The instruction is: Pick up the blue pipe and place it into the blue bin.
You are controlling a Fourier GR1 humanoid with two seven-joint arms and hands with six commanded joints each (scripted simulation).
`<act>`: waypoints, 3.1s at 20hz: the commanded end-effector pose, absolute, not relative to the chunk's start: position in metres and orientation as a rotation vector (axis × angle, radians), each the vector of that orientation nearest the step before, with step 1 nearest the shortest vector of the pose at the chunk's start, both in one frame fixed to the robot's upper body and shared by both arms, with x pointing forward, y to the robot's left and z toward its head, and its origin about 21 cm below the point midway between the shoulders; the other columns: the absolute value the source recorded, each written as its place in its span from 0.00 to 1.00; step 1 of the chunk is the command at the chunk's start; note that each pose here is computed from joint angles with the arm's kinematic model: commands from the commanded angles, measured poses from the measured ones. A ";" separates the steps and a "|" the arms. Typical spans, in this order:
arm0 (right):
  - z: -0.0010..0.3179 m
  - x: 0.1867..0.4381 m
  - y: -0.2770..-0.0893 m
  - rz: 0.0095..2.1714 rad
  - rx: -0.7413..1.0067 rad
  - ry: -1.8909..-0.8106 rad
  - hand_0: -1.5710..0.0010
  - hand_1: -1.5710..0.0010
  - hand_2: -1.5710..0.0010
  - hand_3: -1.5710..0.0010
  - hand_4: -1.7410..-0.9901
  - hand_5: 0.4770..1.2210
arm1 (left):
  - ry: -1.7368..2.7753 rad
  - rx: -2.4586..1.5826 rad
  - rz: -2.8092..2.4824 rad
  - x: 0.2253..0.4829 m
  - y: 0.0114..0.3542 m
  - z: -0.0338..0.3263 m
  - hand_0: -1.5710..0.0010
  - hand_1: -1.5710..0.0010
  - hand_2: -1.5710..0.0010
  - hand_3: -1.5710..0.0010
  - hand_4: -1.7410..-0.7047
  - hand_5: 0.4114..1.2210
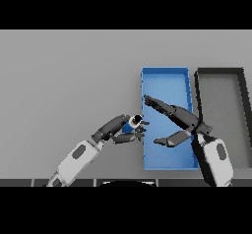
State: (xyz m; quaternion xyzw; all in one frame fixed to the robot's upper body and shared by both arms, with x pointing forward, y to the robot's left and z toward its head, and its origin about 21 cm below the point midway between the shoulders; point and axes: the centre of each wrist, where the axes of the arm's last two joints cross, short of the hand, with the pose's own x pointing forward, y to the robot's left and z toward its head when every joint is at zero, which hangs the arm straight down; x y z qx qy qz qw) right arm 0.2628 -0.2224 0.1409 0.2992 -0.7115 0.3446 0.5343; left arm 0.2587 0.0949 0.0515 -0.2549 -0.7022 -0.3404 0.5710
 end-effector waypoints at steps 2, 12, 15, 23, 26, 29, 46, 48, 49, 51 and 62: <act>0.151 0.264 -0.208 0.891 0.737 -1.690 1.00 1.00 1.00 1.00 0.55 0.01 | -1.651 -0.607 -0.794 0.261 0.098 0.055 0.00 0.00 0.00 0.08 0.01 1.00; 0.164 0.288 -0.142 1.111 0.795 -1.641 1.00 1.00 1.00 1.00 0.70 0.04 | -1.637 -0.626 -0.826 0.261 0.099 0.050 0.00 0.00 0.00 0.02 0.22 1.00; 0.167 0.292 -0.126 1.141 0.836 -1.607 1.00 1.00 0.99 1.00 0.71 0.03 | -1.648 -0.618 -0.831 0.263 0.102 0.048 0.00 0.00 0.00 0.01 0.26 1.00; 0.172 0.301 -0.103 1.169 0.925 -1.594 0.29 0.28 0.28 0.35 0.32 0.22 | -1.677 -0.569 -0.855 0.264 0.098 0.055 0.00 0.01 0.00 0.15 0.05 1.00; 0.167 0.298 -0.101 1.146 0.955 -1.610 0.15 0.14 0.14 0.18 0.39 0.60 | -1.683 -0.639 -0.805 0.264 0.100 0.053 0.00 0.01 0.00 0.08 0.02 1.00; 0.169 0.292 -0.100 1.225 0.919 -1.642 0.07 0.07 0.07 0.09 0.41 0.79 | -1.697 -0.611 -0.827 0.263 0.096 0.054 0.00 0.00 0.00 0.04 0.01 1.00; 0.174 0.290 -0.100 1.167 0.919 -1.674 0.00 0.00 0.00 0.00 0.34 1.00 | -1.700 -0.484 -0.985 0.270 0.113 0.054 0.91 0.92 0.92 0.92 0.83 0.46; 0.173 0.290 -0.100 1.160 0.914 -1.680 0.00 0.00 0.00 0.00 0.34 1.00 | -1.664 -0.500 -0.939 0.270 0.110 0.054 0.94 0.95 0.95 0.95 0.84 0.35; 0.173 0.289 -0.100 1.168 0.907 -1.682 0.00 0.00 0.00 0.00 0.34 1.00 | -1.653 -0.506 -0.914 0.271 0.108 0.052 0.95 0.96 0.96 0.96 0.83 0.32; 0.170 0.291 -0.098 1.150 0.913 -1.667 0.00 0.00 0.00 0.00 0.34 1.00 | -1.615 -0.494 -0.899 0.269 0.105 0.048 0.97 0.97 0.97 0.97 0.82 0.28; 0.274 0.306 -0.116 0.933 1.174 -1.665 0.00 0.00 0.00 0.00 0.33 1.00 | -1.539 -0.472 -0.887 0.258 0.110 0.046 1.00 1.00 1.00 1.00 0.79 0.10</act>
